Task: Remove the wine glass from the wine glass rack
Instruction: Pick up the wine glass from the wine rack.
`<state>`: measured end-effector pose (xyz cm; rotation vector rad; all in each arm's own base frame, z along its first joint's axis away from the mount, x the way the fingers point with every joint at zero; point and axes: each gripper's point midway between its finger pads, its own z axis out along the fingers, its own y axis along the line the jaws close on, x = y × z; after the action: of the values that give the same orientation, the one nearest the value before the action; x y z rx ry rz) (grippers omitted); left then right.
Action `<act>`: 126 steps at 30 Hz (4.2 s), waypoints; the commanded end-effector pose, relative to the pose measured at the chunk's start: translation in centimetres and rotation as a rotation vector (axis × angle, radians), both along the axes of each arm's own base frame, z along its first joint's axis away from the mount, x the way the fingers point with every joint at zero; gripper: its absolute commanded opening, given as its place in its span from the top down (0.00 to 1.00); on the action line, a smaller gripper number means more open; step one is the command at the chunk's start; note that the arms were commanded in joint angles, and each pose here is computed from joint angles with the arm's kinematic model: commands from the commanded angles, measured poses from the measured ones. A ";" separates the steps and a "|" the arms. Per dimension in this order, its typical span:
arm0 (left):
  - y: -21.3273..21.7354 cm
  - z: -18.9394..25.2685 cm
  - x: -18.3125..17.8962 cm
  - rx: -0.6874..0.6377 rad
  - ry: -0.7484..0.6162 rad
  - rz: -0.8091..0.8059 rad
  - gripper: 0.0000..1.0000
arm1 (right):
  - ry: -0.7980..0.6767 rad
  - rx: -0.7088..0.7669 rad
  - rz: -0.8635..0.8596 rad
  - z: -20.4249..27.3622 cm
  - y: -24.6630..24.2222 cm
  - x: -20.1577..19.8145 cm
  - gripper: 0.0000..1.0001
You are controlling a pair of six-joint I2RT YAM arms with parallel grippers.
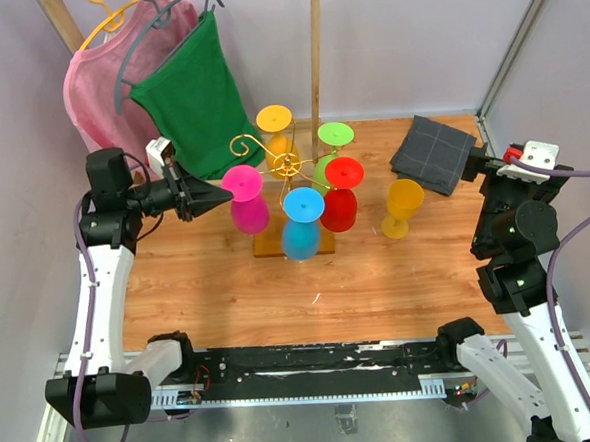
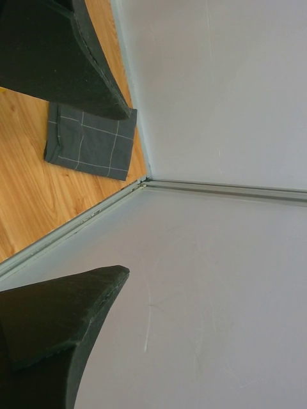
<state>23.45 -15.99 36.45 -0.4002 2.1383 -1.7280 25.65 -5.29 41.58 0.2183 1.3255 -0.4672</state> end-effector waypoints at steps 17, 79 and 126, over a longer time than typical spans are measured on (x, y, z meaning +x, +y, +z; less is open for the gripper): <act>0.8 1.5 0.2 -0.021 -0.029 -0.012 1.00 | -0.014 0.005 -0.032 0.0 -0.7 -0.5 0.01; -3.8 0.4 -1.3 0.002 -0.041 -0.142 1.00 | -0.025 -0.023 -0.066 0.6 -1.5 -1.8 0.02; 0.7 0.3 -6.1 0.022 -0.131 -0.030 1.00 | -0.029 -0.028 -0.028 1.4 -0.4 0.3 0.01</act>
<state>18.47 -15.19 35.15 -0.3040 2.1049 -1.6689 26.49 -5.32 40.64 0.1806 1.3581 -0.5245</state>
